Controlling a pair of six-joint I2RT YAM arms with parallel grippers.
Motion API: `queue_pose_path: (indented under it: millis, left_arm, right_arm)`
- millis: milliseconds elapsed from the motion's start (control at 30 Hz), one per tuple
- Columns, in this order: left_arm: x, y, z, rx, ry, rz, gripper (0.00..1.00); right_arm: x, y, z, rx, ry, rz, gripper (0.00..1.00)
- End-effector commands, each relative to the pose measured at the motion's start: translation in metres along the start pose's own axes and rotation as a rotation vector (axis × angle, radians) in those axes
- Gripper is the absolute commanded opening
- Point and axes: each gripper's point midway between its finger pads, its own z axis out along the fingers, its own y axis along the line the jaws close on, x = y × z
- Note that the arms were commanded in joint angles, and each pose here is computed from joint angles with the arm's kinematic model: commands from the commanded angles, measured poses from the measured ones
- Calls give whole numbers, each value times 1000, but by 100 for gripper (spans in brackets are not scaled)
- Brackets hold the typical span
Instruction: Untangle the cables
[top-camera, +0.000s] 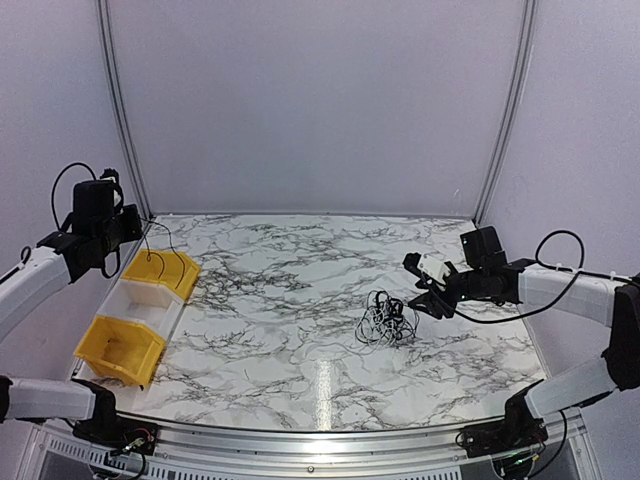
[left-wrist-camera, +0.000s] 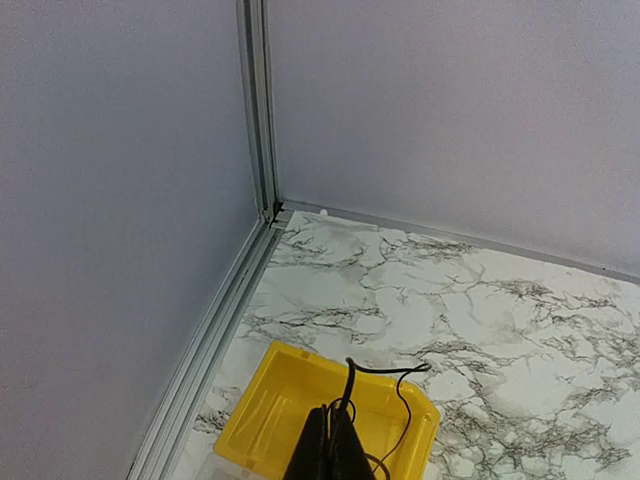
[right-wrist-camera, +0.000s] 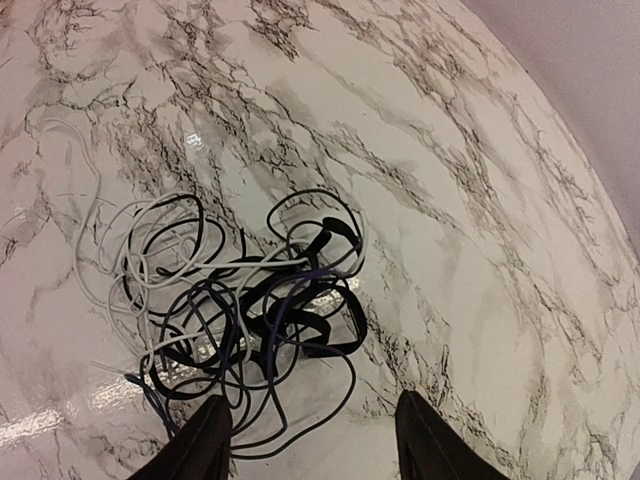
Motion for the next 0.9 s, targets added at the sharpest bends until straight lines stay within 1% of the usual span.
queue_pose_path:
  millis: [0, 100, 267, 500, 667, 867]
  left_arm:
    - [23, 5, 17, -50, 74, 22, 0]
    - [34, 7, 25, -76, 110, 37, 0]
    - [46, 26, 38, -152, 152, 39, 0]
    - [70, 35, 57, -186, 235, 60, 0]
    - [85, 20, 76, -118, 299, 36, 0]
    - [114, -3, 95, -16, 408, 41, 0]
  right_arm:
    - [-11, -7, -4, 4, -19, -8, 56]
    - [-11, -7, -5, 4, -19, -9, 56]
    - [-11, -5, -4, -5, -17, -8, 56]
    - [-9, -4, -2, -25, -5, -3, 56]
    - [-11, -3, -4, -27, -10, -5, 56]
    - [-10, -2, -3, -37, -4, -5, 56]
